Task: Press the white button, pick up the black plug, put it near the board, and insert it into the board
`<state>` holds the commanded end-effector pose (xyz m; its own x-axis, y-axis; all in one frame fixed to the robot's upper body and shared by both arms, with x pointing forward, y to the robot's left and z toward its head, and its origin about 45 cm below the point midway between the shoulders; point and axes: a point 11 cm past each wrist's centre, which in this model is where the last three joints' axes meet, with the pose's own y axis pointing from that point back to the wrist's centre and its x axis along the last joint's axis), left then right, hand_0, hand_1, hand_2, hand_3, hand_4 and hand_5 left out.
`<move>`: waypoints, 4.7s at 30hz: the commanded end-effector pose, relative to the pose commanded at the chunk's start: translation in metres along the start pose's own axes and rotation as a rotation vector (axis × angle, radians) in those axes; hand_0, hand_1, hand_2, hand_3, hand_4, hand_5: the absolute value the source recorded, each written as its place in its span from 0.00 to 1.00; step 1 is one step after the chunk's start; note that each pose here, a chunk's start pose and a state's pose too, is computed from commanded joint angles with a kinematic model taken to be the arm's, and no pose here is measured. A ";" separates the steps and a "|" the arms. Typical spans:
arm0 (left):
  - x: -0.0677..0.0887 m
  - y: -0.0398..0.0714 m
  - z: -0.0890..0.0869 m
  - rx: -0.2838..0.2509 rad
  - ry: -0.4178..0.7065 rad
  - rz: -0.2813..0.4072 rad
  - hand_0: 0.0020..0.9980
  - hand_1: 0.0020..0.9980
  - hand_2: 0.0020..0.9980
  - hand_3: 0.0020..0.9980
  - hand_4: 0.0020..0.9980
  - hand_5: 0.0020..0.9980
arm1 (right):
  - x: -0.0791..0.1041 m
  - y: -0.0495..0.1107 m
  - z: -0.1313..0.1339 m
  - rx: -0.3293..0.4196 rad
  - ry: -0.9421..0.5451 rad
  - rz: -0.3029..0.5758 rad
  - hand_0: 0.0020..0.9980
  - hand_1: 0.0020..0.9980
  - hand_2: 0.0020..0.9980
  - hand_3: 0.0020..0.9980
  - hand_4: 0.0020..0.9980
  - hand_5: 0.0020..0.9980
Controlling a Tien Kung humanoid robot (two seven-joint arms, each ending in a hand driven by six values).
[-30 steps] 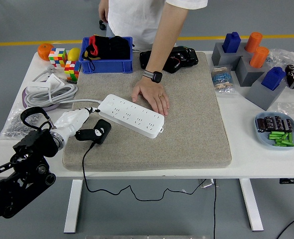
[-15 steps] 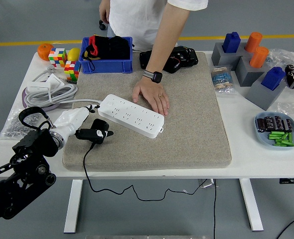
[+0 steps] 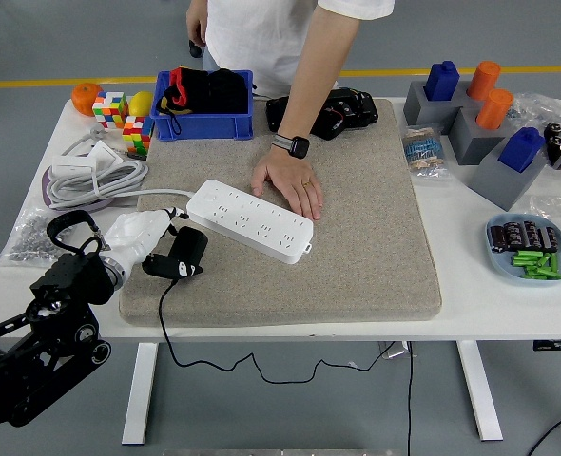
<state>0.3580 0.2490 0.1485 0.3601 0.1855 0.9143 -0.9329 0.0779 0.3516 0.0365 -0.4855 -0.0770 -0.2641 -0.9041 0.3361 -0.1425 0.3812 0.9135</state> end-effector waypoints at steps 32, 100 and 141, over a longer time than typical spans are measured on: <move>0.030 -0.011 0.018 -0.114 0.045 0.149 0.10 0.21 0.23 0.33 0.34 0.00 | 0.000 0.000 -0.003 0.011 0.000 0.005 0.74 0.72 0.69 0.65 0.71 0.41; 0.028 -0.049 0.034 -0.075 0.042 0.118 0.74 0.87 0.80 0.89 1.00 0.24 | 0.000 0.000 0.001 0.001 0.011 0.005 0.74 0.71 0.69 0.64 0.70 0.40; -0.009 -0.003 0.019 -0.227 0.047 0.071 0.91 0.95 0.86 0.84 0.85 0.67 | 0.001 0.000 -0.003 0.011 0.001 0.007 0.74 0.71 0.69 0.64 0.70 0.40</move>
<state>0.3579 0.2282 0.1431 0.2983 0.2435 0.9229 -0.9326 0.2802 0.2275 0.0394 -0.4872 -0.0759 -0.2638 -0.9016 0.3429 -0.1512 0.3898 0.9084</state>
